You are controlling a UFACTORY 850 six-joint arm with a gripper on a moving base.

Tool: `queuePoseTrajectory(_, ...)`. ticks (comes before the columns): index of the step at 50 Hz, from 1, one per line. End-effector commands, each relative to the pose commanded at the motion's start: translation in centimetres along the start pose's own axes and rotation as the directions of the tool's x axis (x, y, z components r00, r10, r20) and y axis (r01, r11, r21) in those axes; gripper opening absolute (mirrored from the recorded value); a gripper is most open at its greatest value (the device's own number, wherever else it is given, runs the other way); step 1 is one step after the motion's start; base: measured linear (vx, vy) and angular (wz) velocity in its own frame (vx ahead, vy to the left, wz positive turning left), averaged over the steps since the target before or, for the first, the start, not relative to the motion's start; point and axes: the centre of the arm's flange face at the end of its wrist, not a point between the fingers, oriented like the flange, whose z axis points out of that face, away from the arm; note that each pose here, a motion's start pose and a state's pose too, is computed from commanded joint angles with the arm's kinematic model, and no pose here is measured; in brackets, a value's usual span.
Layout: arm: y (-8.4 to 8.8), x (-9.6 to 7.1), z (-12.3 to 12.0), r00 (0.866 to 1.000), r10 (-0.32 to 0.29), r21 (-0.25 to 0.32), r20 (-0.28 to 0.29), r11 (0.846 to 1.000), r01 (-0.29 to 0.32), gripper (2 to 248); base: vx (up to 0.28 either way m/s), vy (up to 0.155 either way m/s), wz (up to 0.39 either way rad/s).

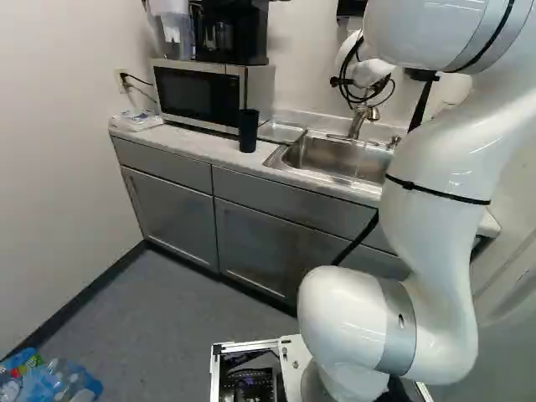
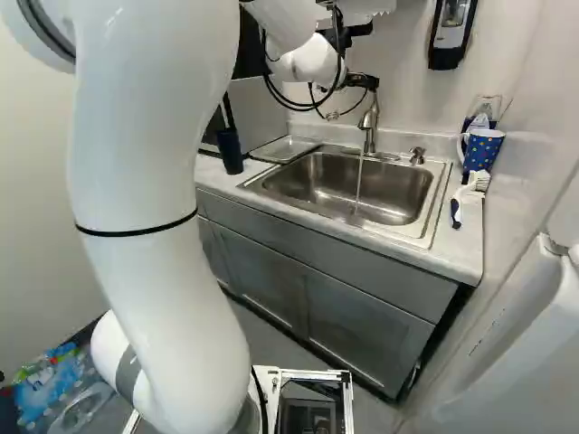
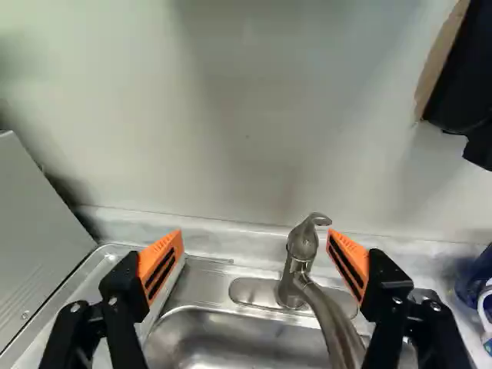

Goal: Rinse the cup and place it in the tray

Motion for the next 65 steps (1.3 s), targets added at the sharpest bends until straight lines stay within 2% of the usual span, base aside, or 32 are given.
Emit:
queuePoseTrajectory(34, -4.3, -1.0, -4.6, 1.0, -0.02, 0.071, 0.02, 0.997, 0.019, 247, 0.0, 0.0, 0.0)
queuePoseTrajectory(50, -5.3, -2.4, -7.1, 0.993, -0.034, 0.091, 0.109, 0.996, 0.024, 247, 0.0, 0.0, 0.0)
queuePoseTrajectory(65, -4.9, -3.8, -8.9, 0.976, -0.042, 0.089, 0.216, 0.996, 0.024, 247, 0.0, 0.0, 0.0)
